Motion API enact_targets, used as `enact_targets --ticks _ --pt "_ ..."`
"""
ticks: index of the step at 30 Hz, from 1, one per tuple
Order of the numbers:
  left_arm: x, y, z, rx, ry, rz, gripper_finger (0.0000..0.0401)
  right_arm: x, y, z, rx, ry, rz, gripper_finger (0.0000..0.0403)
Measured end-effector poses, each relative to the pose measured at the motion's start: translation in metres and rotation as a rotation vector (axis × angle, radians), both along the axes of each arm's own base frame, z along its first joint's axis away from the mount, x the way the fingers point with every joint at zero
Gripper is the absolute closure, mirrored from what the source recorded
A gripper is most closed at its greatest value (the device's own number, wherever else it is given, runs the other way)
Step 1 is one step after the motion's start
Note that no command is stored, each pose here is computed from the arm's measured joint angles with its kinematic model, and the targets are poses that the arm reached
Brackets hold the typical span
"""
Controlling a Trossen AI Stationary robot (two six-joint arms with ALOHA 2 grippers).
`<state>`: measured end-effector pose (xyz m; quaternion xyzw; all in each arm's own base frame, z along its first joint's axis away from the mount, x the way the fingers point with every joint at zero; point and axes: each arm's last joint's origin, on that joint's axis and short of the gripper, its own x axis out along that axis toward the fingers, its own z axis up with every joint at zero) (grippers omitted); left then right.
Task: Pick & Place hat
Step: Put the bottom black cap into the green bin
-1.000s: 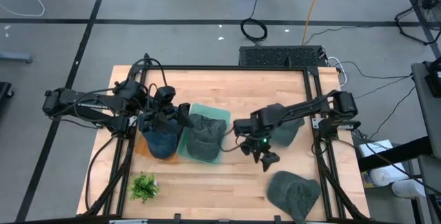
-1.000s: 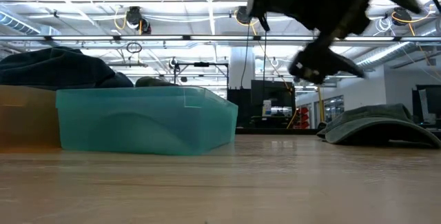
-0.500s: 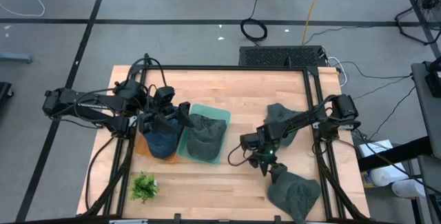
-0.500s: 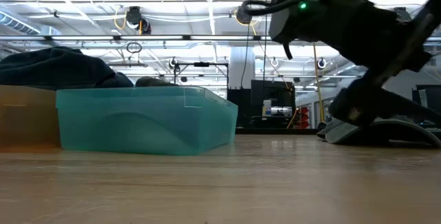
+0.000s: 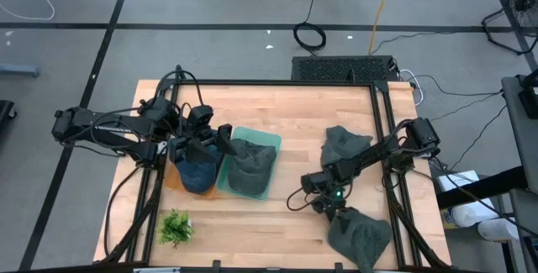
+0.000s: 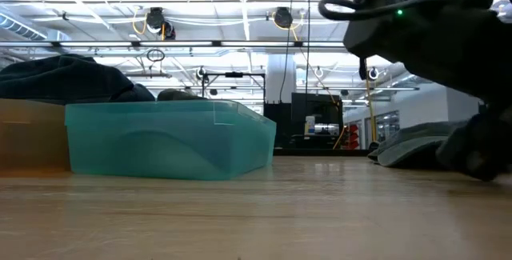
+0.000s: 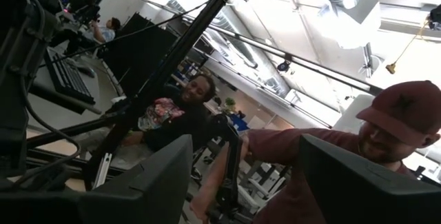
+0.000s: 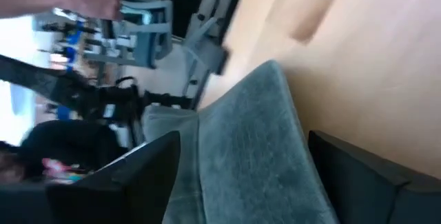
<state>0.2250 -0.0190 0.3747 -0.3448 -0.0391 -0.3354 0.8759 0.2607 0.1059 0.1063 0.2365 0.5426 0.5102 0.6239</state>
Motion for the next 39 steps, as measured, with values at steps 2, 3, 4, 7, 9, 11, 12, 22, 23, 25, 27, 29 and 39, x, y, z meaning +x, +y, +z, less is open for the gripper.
enact_targets --ticks 2,3,4,7,9,11,12,22,23,25,27,29,39 --pt "0.0 0.0 0.0 0.0 0.0 0.0 0.0128 -0.002 0.002 -0.001 0.015 0.012 0.013 0.0108" --pt "0.0 0.0 0.0 0.0 0.0 0.0 0.0128 -0.003 0.002 -0.001 0.014 0.012 0.015 0.0116" --pt "0.0 0.0 0.0 0.0 0.0 0.001 0.0128 -0.003 0.002 -0.001 0.014 0.01 0.017 0.0126" --pt "0.0 0.0 0.0 -0.001 0.0 0.002 0.0128 -0.003 0.002 -0.001 0.012 -0.013 0.026 0.0168" --pt "0.0 0.0 0.0 -0.006 0.005 0.0 0.0128 -0.003 0.002 -0.001 0.001 -0.031 0.027 0.0206" --pt "0.0 0.0 0.0 -0.013 0.009 -0.002 0.0128 -0.003 0.002 -0.001 0.001 -0.042 0.031 0.0253" --pt "0.0 0.0 0.0 -0.014 0.01 -0.003 0.0128 -0.003 0.002 -0.001 0.0 -0.045 0.031 0.028" --pt "-0.001 -0.001 0.0 -0.015 0.025 -0.057 0.0128 -0.001 -0.01 0.014 -0.01 0.05 -0.077 0.0397" --pt "-0.001 -0.001 0.0 -0.013 0.026 -0.065 0.0128 -0.001 -0.011 0.021 -0.008 0.032 -0.085 0.0399" --pt "-0.001 -0.001 0.0 0.002 0.018 -0.073 0.0128 -0.003 -0.015 0.036 0.004 -0.01 -0.105 0.0399" --pt "-0.001 0.0 0.0 0.015 0.008 -0.062 0.0128 -0.004 -0.02 0.052 0.015 -0.046 -0.137 0.0401" --pt "-0.001 0.002 0.0 0.015 0.008 -0.053 0.0128 -0.006 -0.027 0.069 0.025 -0.084 -0.186 0.0402" --pt "0.0 0.011 0.0 0.007 0.014 -0.019 0.0128 -0.029 -0.058 0.149 0.043 -0.306 -0.489 0.0402"
